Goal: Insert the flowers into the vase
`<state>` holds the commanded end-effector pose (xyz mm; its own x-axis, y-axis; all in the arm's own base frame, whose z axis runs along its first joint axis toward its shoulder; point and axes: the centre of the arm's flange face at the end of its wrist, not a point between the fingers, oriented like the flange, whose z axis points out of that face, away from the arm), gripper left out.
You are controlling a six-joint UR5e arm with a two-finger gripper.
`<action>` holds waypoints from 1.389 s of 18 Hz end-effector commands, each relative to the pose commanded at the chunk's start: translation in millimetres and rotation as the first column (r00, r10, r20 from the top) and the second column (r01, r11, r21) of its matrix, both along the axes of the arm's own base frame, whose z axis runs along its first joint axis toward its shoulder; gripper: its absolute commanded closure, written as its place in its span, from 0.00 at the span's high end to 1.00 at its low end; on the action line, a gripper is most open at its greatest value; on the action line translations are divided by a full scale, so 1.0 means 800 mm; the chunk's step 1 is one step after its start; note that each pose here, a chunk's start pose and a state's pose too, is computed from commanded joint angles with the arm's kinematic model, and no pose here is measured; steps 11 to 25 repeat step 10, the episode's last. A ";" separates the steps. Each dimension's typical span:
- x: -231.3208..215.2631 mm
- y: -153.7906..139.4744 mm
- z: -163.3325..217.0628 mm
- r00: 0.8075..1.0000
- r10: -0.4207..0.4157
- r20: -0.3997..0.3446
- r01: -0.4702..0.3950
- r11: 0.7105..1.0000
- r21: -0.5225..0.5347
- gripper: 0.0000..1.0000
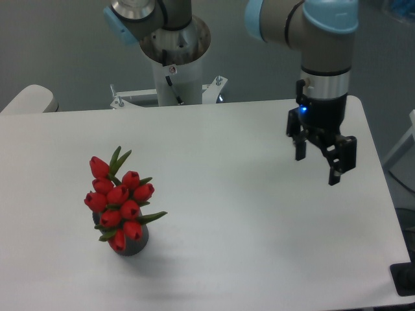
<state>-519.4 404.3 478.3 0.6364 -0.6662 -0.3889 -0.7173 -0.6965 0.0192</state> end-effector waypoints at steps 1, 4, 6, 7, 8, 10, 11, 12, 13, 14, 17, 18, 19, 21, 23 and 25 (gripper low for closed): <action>-0.004 0.002 0.003 1.000 -0.012 0.012 0.012 1.000 -0.013 1.00; -0.006 0.002 0.009 1.000 -0.010 0.027 0.011 1.000 -0.026 1.00; -0.006 0.002 0.009 1.000 -0.010 0.027 0.011 1.000 -0.026 1.00; -0.007 0.001 0.008 1.000 -0.008 0.028 0.009 1.000 -0.028 1.00; -0.007 0.001 0.008 1.000 -0.008 0.026 0.009 1.000 -0.027 1.00; -0.006 0.001 0.006 1.000 -0.008 0.026 0.009 0.999 -0.032 1.00; -0.006 0.001 0.006 1.000 -0.008 0.026 0.009 0.999 -0.032 1.00; -0.006 0.001 0.006 1.000 -0.008 0.026 0.009 0.999 -0.032 1.00; -0.006 0.001 0.006 1.000 -0.008 0.026 0.009 0.999 -0.032 1.00; -0.006 0.001 0.006 1.000 -0.008 0.026 0.009 0.999 -0.032 1.00; -0.006 0.001 0.006 1.000 -0.008 0.026 0.009 0.999 -0.032 1.00; -0.006 0.001 0.006 1.000 -0.008 0.026 0.009 0.999 -0.032 1.00; -0.006 0.001 0.006 1.000 -0.008 0.026 0.009 0.999 -0.032 1.00; -0.006 0.001 0.006 1.000 -0.008 0.026 0.009 0.999 -0.032 1.00; -0.006 0.001 0.006 1.000 -0.008 0.026 0.009 0.999 -0.032 1.00; -0.006 0.001 0.006 1.000 -0.008 0.026 0.009 0.999 -0.032 1.00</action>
